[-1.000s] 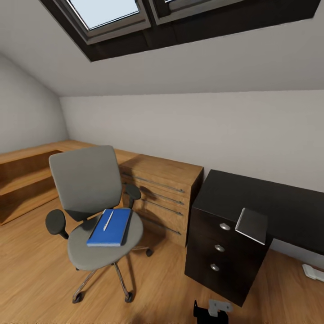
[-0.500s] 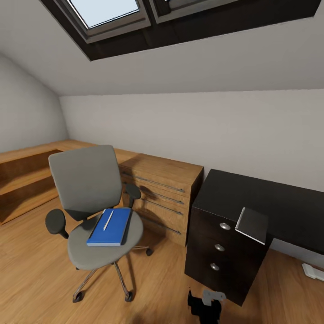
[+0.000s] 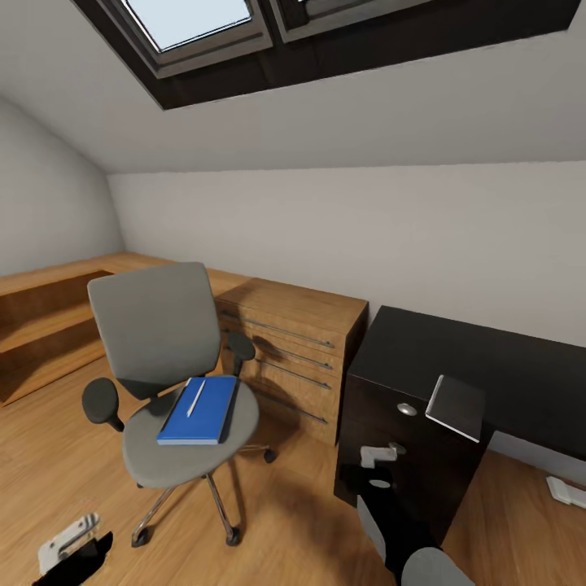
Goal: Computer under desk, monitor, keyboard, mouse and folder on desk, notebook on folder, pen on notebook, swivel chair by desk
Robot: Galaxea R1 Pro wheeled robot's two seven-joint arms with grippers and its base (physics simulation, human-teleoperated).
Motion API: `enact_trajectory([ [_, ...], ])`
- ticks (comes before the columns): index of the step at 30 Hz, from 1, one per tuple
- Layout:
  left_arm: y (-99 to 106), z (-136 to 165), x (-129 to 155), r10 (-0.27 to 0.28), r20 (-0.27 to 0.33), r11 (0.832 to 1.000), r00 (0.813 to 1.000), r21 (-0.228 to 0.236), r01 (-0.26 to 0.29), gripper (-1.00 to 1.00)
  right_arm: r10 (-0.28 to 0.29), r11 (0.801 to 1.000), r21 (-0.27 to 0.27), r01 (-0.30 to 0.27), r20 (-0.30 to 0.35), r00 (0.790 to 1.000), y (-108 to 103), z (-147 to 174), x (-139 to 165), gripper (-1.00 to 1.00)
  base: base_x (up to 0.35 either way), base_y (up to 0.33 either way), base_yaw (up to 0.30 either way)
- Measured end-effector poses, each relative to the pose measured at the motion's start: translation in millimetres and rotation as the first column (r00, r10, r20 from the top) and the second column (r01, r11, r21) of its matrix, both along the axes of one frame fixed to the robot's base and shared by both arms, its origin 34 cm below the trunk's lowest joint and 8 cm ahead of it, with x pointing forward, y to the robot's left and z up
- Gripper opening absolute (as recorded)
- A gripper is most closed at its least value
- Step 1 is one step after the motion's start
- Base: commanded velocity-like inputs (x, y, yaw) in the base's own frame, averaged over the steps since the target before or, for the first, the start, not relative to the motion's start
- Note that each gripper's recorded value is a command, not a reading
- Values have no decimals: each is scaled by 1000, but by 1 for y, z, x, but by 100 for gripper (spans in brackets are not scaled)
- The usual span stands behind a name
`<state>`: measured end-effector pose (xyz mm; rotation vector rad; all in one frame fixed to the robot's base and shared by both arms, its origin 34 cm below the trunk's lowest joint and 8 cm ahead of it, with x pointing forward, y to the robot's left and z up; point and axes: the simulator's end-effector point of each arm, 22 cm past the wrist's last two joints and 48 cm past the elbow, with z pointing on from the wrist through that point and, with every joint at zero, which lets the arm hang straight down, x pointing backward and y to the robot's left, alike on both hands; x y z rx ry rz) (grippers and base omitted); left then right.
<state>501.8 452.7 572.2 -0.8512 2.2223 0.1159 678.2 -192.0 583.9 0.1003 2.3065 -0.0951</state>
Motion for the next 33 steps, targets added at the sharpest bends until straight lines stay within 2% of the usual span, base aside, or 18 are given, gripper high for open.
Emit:
enact_trajectory([
  [4,12,53,19,30,54,999,998,38,-32,100,18,1000,2,-18,-15,1000,4,4,5,100,0,0,0],
  [5,18,80,25,67,86,996,994,59,-72,100,25,1000,4,-25,-37,999,7,-2,1,100,0,0,0],
  [8,25,92,23,103,103,992,989,61,-110,100,28,1000,6,-28,-49,998,8,-5,-2,100,0,0,6],
  [14,28,95,22,118,108,990,987,62,-125,100,30,999,17,-29,-65,997,12,-9,-5,100,0,0,165],
  [18,30,95,22,114,105,990,988,71,-122,100,65,998,21,-65,-49,997,24,3,4,100,0,0,209],
  [33,18,86,25,90,88,993,992,69,-96,100,76,997,16,-76,-59,995,27,-4,3,100,0,0,205],
])
